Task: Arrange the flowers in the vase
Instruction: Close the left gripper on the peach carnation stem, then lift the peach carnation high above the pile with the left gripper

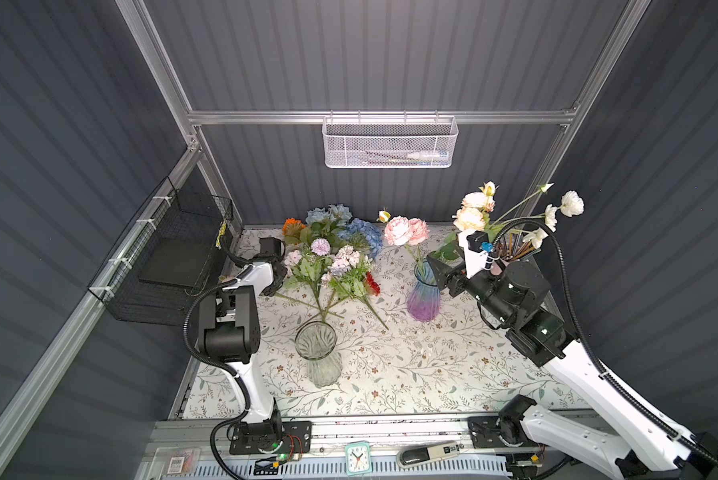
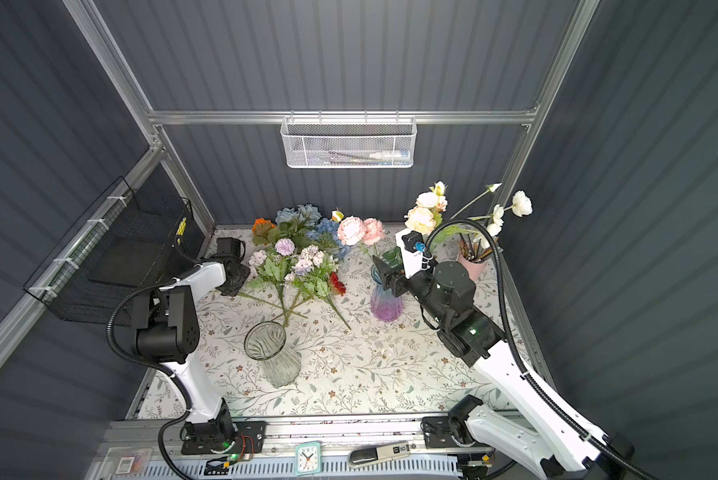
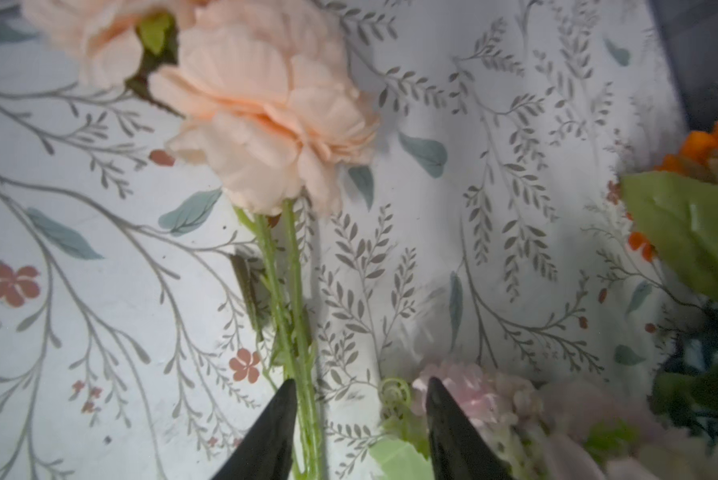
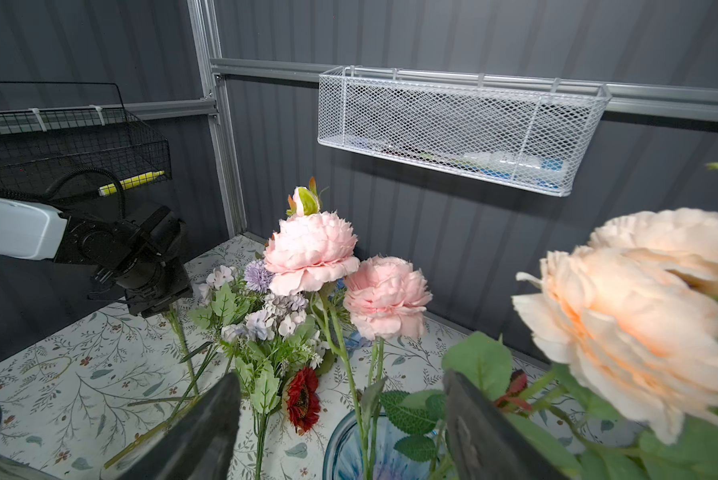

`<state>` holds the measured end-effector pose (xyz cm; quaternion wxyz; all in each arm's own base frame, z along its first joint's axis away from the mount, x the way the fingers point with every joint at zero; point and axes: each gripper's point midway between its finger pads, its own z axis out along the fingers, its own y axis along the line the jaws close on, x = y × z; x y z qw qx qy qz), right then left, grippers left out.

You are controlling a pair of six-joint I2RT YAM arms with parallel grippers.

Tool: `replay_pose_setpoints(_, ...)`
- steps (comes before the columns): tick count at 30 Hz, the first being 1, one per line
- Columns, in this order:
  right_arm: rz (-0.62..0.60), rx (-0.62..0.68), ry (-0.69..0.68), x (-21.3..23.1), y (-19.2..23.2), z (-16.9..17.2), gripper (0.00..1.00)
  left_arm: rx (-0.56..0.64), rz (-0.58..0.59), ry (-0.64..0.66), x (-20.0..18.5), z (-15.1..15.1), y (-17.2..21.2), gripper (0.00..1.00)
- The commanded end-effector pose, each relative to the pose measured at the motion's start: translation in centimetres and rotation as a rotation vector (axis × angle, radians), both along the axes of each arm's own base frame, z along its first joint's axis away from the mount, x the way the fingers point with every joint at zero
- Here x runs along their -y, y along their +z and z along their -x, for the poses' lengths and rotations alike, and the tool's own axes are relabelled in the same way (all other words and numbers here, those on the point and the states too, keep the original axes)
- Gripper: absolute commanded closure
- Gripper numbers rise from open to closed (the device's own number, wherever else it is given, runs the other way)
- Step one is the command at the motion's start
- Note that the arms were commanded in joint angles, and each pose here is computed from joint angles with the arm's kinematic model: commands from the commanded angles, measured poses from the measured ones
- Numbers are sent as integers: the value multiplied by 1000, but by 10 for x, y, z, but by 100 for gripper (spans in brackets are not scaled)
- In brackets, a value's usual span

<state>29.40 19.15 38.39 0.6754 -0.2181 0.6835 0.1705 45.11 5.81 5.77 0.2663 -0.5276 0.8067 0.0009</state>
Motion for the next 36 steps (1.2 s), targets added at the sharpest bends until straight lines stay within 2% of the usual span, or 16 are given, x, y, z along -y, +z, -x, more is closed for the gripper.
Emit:
replay_pose_setpoints(1, -5, 48, -17, 4, 10, 3, 22, -84, 12, 109, -6, 22, -12, 49)
replay_pose_setpoints(8, -3, 57, -29, 6, 8, 2, 20, -121, 31, 108, 2, 24, -29, 50)
replay_pose_setpoints(14, 1, 56, -35, 7, 7, 0, 19, -192, 19, 139, -1, 26, -45, 56)
replay_pose_setpoints(18, -2, 62, -40, 7, 8, 0, 18, -258, 10, 148, -2, 34, -59, 68)
replay_pose_setpoints(21, -1, 65, -49, 8, 8, -1, 17, -240, 11, 160, -2, 33, -58, 86)
replay_pose_setpoints(24, 1, 61, -58, 9, 6, -3, 16, -229, 5, 169, -4, 38, -57, 100)
replay_pose_setpoints(30, -1, 55, -68, 9, 1, -6, 15, -184, -7, 145, -5, 42, -45, 100)
replay_pose_setpoints(36, -8, 39, -80, 8, -6, -12, 15, -16, -69, 52, 6, 30, 4, 100)
